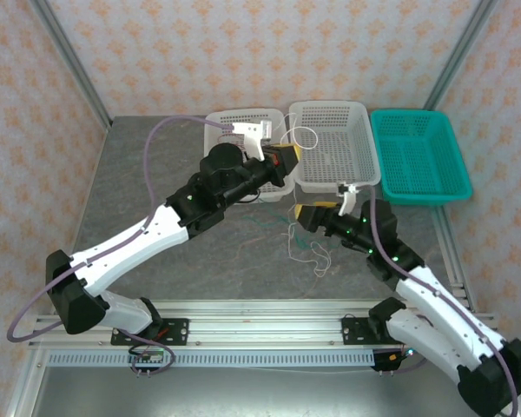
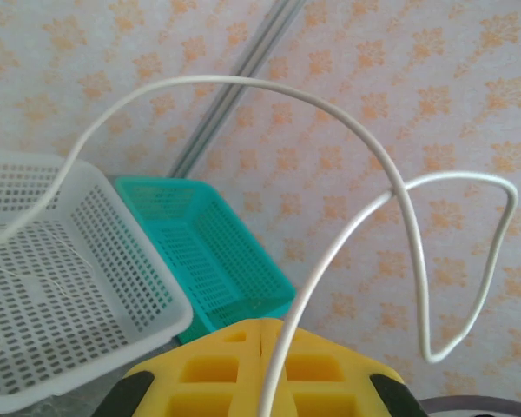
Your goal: Untangle the cables
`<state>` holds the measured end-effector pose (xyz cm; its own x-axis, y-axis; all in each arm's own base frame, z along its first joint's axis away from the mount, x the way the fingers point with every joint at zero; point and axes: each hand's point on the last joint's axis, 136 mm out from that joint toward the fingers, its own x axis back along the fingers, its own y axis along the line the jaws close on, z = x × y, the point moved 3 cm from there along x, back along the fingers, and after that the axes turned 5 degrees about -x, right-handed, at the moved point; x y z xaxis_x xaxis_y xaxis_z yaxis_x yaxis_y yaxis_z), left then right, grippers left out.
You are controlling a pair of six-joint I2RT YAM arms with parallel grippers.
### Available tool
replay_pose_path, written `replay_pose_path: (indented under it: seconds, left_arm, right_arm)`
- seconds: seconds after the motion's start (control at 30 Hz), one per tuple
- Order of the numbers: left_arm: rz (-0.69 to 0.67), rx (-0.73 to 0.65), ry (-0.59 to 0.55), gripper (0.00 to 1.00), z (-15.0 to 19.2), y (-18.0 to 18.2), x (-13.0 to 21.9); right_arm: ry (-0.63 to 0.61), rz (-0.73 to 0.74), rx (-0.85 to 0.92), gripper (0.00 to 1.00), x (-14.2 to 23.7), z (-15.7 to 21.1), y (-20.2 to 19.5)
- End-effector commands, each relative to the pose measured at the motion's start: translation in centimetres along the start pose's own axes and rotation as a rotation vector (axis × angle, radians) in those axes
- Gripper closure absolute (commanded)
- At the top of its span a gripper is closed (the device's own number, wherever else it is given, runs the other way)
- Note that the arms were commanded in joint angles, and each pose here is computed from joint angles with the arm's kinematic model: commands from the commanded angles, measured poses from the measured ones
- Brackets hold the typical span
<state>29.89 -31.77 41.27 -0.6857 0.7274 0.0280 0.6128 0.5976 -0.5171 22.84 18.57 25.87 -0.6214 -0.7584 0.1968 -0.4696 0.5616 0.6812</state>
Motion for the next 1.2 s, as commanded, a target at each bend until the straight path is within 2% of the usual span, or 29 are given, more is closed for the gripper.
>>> replay_pose_path:
  seconds: [0.0,0.07,0.1,0.17,0.2,0.27,0.33,0.4,0.47,0.53,0.63,0.73,0.8,0.87,0.93,1.1,1.17]
  left_arm:
    - [0.066,0.037,-0.007,1.0,-1.4,-1.7,0.6]
    - [0.085,0.04,-0.011,1.0,-1.7,-2.1,0.9]
    - [0.091,0.04,-0.015,1.0,-1.8,-2.2,1.0]
    - [0.071,0.034,-0.02,1.0,-1.9,-2.0,1.3]
    - [0.042,0.022,-0.025,1.0,-1.9,-1.5,1.6]
    - [-0.053,-0.012,-0.021,0.99,-1.4,0.1,2.0]
    - [-0.172,-0.082,0.008,0.7,-0.1,2.4,2.2]
    - [-0.25,-0.116,0.077,0.47,2.4,4.7,2.0]
    - [-0.266,-0.117,0.157,0.39,5.2,6.4,1.6]
    - [-0.222,-0.085,0.216,0.32,8.1,7.2,1.5]
    - [-0.133,-0.042,0.299,0.13,11.4,7.2,1.6]
    - [-0.196,-0.038,0.405,0.02,13.9,8.7,2.3]
    - [-0.261,-0.029,0.446,0.0,15.1,10.1,2.8]
    - [-0.251,0.03,0.452,0.0,16.0,10.7,2.6]
    - [-0.181,0.105,0.446,0.0,16.5,10.4,1.7]
    - [0.104,0.275,0.414,0.02,16.7,7.0,-1.6]
    - [0.149,0.311,0.403,0.02,16.8,6.6,-2.4]
  right_arm:
    - [-0.194,-0.233,0.309,0.17,-1.1,-3.9,5.0]
    - [-0.199,-0.212,0.357,0.26,-2.6,-4.3,4.8]
    - [-0.201,-0.196,0.362,0.39,-3.2,-4.6,4.6]
    - [-0.206,-0.169,0.345,0.86,-3.9,-5.3,4.4]
    - [-0.206,-0.171,0.332,1.0,-3.8,-5.5,4.6]
    - [-0.194,-0.189,0.26,1.0,-3.2,-5.9,5.3]
    - [-0.14,-0.19,0.181,1.0,-2.2,-6.0,6.4]
    - [-0.085,-0.148,0.126,1.0,-1.3,-6.1,6.8]
    - [-0.069,-0.094,0.075,1.0,-0.4,-6.4,6.5]
    - [-0.086,-0.064,0.005,1.0,0.3,-6.7,5.8]
    - [-0.098,-0.103,-0.043,1.0,0.3,-7.0,5.9]
    - [-0.074,-0.133,-0.069,1.0,-0.2,-7.1,6.3]
    - [-0.055,-0.172,-0.086,1.0,-0.7,-7.3,6.8]
    - [-0.049,-0.204,-0.1,1.0,-1.0,-7.6,7.4]
    - [-0.06,-0.211,-0.105,1.0,-1.0,-7.9,7.5]
    - [-0.085,-0.195,-0.104,1.0,-0.9,-8.1,7.3]
    - [-0.083,-0.218,-0.107,1.0,-0.9,-8.1,7.5]
